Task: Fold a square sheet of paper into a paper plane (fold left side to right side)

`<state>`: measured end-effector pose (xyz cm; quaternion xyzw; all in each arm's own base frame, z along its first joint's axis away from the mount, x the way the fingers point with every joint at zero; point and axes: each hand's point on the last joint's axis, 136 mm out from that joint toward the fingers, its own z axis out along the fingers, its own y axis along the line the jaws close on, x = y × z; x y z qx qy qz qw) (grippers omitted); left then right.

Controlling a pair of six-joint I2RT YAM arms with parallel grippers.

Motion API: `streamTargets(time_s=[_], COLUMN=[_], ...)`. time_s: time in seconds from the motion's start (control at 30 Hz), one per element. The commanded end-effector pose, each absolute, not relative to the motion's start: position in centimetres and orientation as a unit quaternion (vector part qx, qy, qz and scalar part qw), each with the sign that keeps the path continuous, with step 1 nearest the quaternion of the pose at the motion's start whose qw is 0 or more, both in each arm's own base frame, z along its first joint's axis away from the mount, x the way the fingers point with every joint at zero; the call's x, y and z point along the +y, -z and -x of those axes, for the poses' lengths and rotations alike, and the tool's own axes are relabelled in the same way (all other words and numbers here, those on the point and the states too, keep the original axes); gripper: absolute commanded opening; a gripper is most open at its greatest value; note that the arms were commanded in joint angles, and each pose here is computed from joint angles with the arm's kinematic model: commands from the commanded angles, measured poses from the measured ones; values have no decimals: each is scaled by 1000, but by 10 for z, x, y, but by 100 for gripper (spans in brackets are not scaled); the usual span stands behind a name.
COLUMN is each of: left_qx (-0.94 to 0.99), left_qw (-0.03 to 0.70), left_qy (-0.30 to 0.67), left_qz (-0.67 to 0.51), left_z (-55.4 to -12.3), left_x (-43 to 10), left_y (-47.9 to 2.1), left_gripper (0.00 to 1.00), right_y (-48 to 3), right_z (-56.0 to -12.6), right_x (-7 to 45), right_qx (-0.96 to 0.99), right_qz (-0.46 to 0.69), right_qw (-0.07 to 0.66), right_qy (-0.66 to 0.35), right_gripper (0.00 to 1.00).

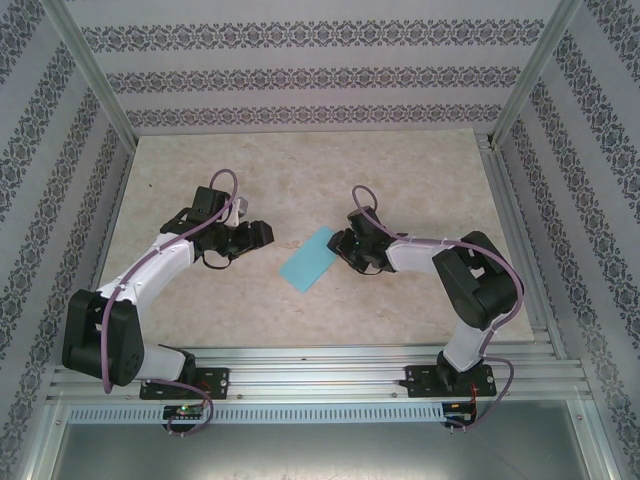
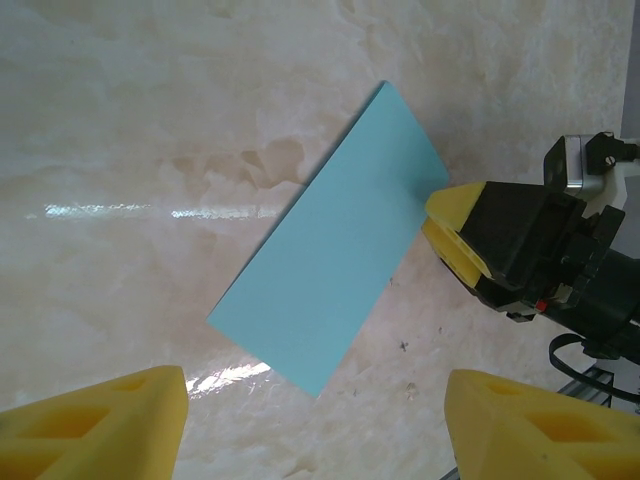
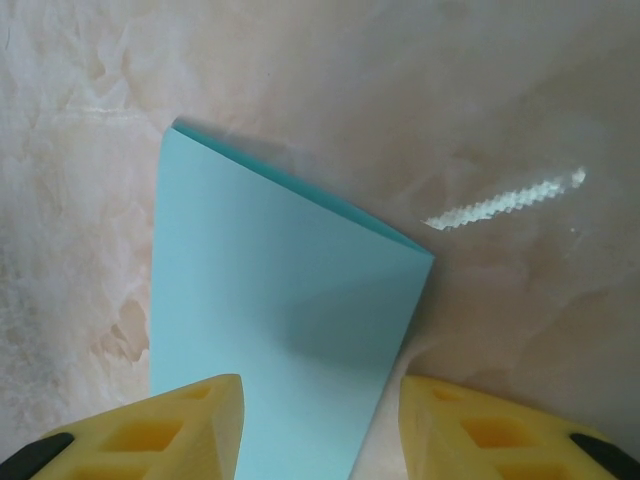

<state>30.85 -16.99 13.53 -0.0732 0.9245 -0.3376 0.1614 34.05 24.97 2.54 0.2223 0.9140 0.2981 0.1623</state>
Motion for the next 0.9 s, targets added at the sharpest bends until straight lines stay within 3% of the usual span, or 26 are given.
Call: streamTargets(time_s=[0.0, 0.63, 0.87], left_qx=[921, 914, 913], left_qw=[173, 172, 174], left_qy=[342, 355, 355], left_qz=[69, 94, 103], left_z=[-315, -317, -314], left_x=[-168, -155, -148], left_y=[-136, -130, -129], left_gripper=[70, 70, 70], right_y=[-34, -50, -42], right_z=[-355, -392, -388], right_x=[269, 337, 334], right_qx=[908, 896, 900], right_qz=[-199, -81, -76], right_qw=[180, 177, 171], right_qy=[-320, -400, -393], right_gripper=[44, 38, 39])
